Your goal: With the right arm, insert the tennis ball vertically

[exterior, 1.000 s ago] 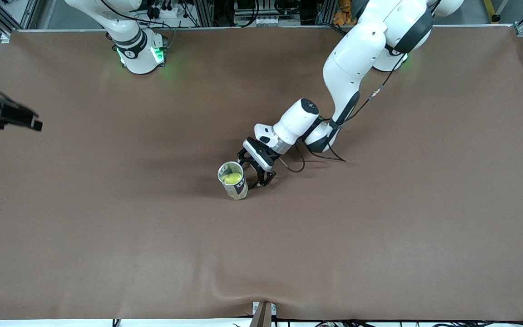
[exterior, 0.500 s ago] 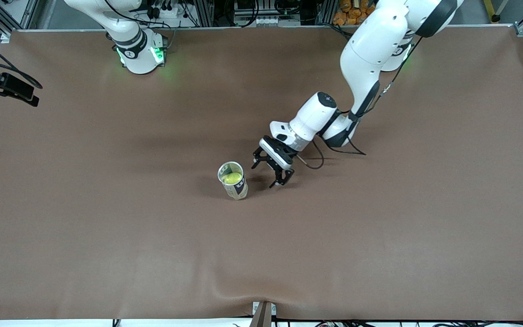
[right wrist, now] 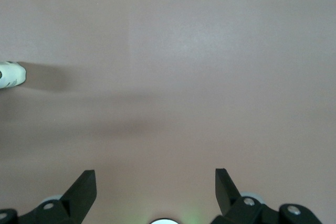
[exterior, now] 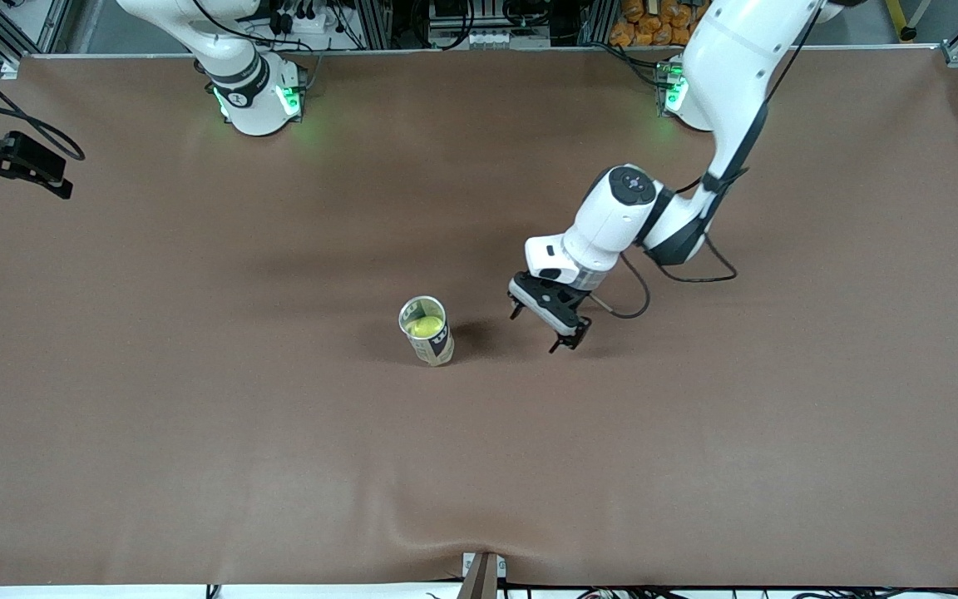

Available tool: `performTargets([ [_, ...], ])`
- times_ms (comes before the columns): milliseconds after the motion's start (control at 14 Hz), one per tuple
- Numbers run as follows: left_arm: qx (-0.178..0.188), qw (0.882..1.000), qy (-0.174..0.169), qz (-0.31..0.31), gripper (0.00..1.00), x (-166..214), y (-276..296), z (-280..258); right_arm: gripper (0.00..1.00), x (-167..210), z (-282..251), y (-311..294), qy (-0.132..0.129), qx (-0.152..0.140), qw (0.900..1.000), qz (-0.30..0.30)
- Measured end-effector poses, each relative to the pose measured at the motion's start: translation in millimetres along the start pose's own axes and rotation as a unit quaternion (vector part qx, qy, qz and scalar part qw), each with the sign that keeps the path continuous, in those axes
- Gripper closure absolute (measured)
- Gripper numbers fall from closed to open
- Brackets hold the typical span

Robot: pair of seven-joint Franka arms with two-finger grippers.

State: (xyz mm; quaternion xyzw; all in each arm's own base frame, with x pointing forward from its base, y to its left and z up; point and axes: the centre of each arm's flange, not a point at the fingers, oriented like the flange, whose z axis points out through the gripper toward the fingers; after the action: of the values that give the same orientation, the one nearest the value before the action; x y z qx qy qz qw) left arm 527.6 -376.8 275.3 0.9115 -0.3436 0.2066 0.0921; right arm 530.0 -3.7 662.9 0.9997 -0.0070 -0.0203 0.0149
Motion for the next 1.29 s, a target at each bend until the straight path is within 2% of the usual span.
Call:
performTargets([
  [286, 0.018, 0.996, -0.089, -0.016, 0.0, 6, -29, -46, 0.0, 4, 2, 0, 0.006, 0.001, 1.0, -0.001],
  [643, 0.023, 0.983, -0.17, -0.066, 0.0, 49, -82, -123, 0.0, 8, 4, 1, 0.012, 0.003, 1.0, -0.001],
  [857, 0.006, 0.977, -0.177, -0.117, 0.0, 59, -122, -155, 0.0, 11, 6, 3, 0.016, 0.003, 1.0, 0.002],
  [1286, 0.007, 0.965, -0.203, -0.164, 0.0, 53, -192, -205, 0.0, 15, 9, 2, 0.019, 0.008, 1.0, 0.001],
])
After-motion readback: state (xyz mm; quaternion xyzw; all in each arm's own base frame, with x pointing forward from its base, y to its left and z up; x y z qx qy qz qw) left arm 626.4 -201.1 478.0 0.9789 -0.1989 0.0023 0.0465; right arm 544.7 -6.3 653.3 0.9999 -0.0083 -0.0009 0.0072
